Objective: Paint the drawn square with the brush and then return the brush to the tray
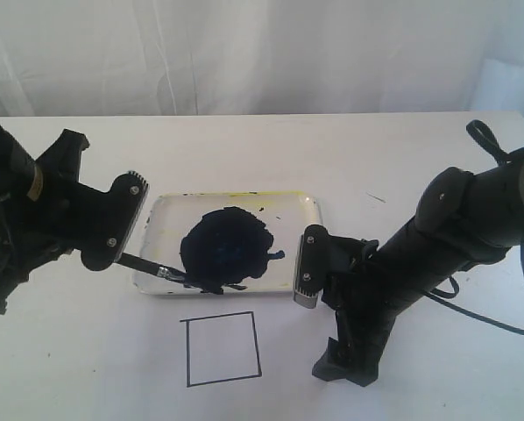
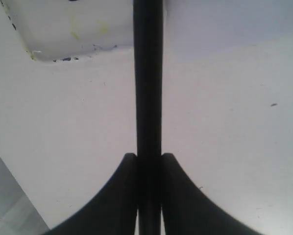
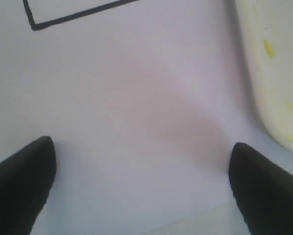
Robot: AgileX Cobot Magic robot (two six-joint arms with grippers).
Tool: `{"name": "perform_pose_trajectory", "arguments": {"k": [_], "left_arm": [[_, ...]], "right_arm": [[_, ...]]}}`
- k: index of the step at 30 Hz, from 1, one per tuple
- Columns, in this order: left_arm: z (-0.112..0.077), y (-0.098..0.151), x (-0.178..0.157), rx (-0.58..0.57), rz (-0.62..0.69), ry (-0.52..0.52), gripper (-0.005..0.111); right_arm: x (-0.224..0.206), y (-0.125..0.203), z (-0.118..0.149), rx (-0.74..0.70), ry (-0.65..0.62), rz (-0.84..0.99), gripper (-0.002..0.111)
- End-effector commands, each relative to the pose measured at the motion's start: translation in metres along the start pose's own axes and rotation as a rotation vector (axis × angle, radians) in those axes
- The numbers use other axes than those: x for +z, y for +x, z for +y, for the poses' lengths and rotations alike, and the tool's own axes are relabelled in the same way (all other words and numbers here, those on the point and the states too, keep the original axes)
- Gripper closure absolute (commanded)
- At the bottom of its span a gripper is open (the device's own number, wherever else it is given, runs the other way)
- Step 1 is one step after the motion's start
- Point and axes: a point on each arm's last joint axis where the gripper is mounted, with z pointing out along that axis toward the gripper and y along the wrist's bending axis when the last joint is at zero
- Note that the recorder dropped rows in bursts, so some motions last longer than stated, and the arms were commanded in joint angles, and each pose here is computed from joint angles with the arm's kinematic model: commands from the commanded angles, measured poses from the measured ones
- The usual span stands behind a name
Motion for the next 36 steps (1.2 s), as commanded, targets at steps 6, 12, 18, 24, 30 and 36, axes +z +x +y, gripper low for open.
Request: {"name": "perform_pose_trajectory", "arguments": {"k": [6, 12, 18, 24, 30, 36], "left_arm": [[0.000, -0.006, 0.003, -0.164, -0.023, -0.016, 0.107], [-0.001, -0.012, 0.009, -0.196, -0.055, 0.014, 0.107], [-0.001, -0.016, 0.011, -0.227, -0.089, 0.020, 0.107], [0.000, -0.019, 0.018, -0.254, -0.081, 0.029, 0.107], [0.002, -0.018, 0.029, -0.266, -0.026, 0.023, 0.107], [0.007, -0.021, 0.027, -0.311, -0.025, 0.066, 0.107]], "right_arm": [[0.011, 0.011, 0.010, -0.010, -0.098, 0.052, 0.019], [0.011, 0.011, 0.010, -0.010, -0.098, 0.052, 0.019], [0.011, 0.011, 0.010, -0.010, -0.098, 0.052, 0.019], [0.011, 0.011, 0.010, -0.010, -0.098, 0.052, 0.019], [0.011, 0.011, 0.010, -0.010, -0.098, 0.052, 0.019], [0.011, 0.011, 0.010, -0.010, -0.098, 0.052, 0.019]]}}
